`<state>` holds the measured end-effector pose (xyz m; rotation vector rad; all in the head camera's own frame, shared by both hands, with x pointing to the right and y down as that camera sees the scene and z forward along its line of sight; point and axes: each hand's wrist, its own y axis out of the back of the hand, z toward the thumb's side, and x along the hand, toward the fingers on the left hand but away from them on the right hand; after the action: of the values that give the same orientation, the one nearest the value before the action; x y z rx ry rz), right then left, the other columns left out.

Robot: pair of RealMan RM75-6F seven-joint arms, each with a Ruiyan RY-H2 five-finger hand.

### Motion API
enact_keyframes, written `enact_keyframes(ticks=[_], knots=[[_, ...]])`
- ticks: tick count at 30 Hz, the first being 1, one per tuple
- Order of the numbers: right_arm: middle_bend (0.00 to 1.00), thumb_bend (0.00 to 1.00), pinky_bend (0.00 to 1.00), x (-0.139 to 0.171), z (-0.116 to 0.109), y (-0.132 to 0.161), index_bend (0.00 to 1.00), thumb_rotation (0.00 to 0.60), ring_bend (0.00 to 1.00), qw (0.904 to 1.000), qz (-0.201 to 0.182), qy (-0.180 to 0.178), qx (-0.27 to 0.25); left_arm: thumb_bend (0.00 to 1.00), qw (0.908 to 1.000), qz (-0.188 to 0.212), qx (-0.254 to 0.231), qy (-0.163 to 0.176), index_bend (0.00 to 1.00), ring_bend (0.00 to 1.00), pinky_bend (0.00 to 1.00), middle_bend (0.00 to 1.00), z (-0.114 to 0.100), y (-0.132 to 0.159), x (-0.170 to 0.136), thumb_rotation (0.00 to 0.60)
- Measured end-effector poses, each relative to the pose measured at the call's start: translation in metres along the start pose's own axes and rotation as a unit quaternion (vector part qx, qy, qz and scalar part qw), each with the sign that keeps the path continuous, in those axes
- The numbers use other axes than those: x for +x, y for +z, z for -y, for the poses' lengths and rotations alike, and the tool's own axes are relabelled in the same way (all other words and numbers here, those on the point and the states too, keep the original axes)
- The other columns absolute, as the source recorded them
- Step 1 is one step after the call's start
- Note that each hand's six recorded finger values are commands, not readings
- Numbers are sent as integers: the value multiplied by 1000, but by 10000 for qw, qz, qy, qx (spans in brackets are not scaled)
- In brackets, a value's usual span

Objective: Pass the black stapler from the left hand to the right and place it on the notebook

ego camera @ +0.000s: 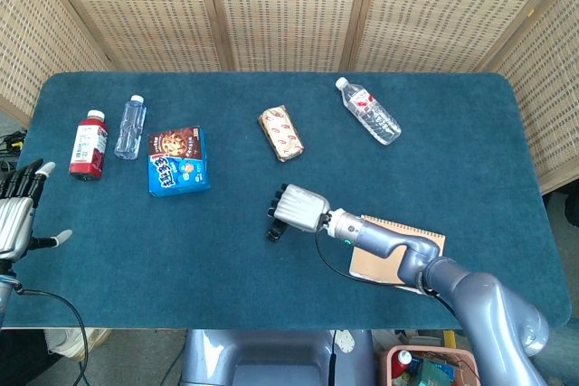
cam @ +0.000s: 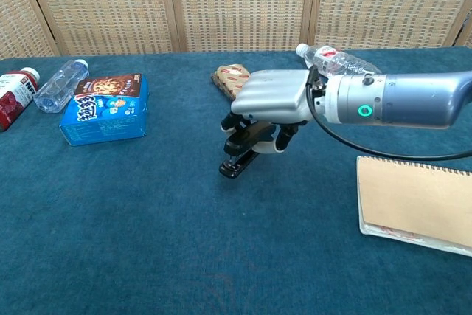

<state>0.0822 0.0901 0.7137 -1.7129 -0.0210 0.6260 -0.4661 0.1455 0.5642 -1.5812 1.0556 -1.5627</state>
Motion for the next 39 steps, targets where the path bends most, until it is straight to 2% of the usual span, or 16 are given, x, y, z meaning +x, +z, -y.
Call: enact_keyframes(ticks=[7,13,19,23,26,29,39], knots=[[552,543,479,31,-12,-9,566,600,431,9992,379,49,-119,68,9999,135,-26,-95,0,0,0,0,4,6,-1,600],[567,545,511,76,-15,-9,569,600,442,9941,1022,349,-70,68,9994,268,-100,-170,0,0,0,0,5,11,-4,600],[572,546,544,134,-6,0,570,600,453,9780,1860,936,-114,68,9990,377,-112,-224,0,0,0,0,7,16,-8,600],[574,547,556,177,8,6,570,600,463,9577,2459,1468,-295,68,9988,413,-91,-231,0,0,0,0,8,19,-10,600],[575,552,560,200,17,12,570,600,467,9462,2716,1730,-307,68,9988,426,-65,-243,0,0,0,0,10,20,-11,600],[575,553,560,211,25,17,570,600,468,9396,2835,1881,-370,68,9987,430,-39,-270,0,0,0,0,12,21,-11,600],[575,553,560,215,41,16,570,600,468,9342,2959,1944,-430,68,9986,396,-1,-345,0,0,0,0,17,22,-9,600]])
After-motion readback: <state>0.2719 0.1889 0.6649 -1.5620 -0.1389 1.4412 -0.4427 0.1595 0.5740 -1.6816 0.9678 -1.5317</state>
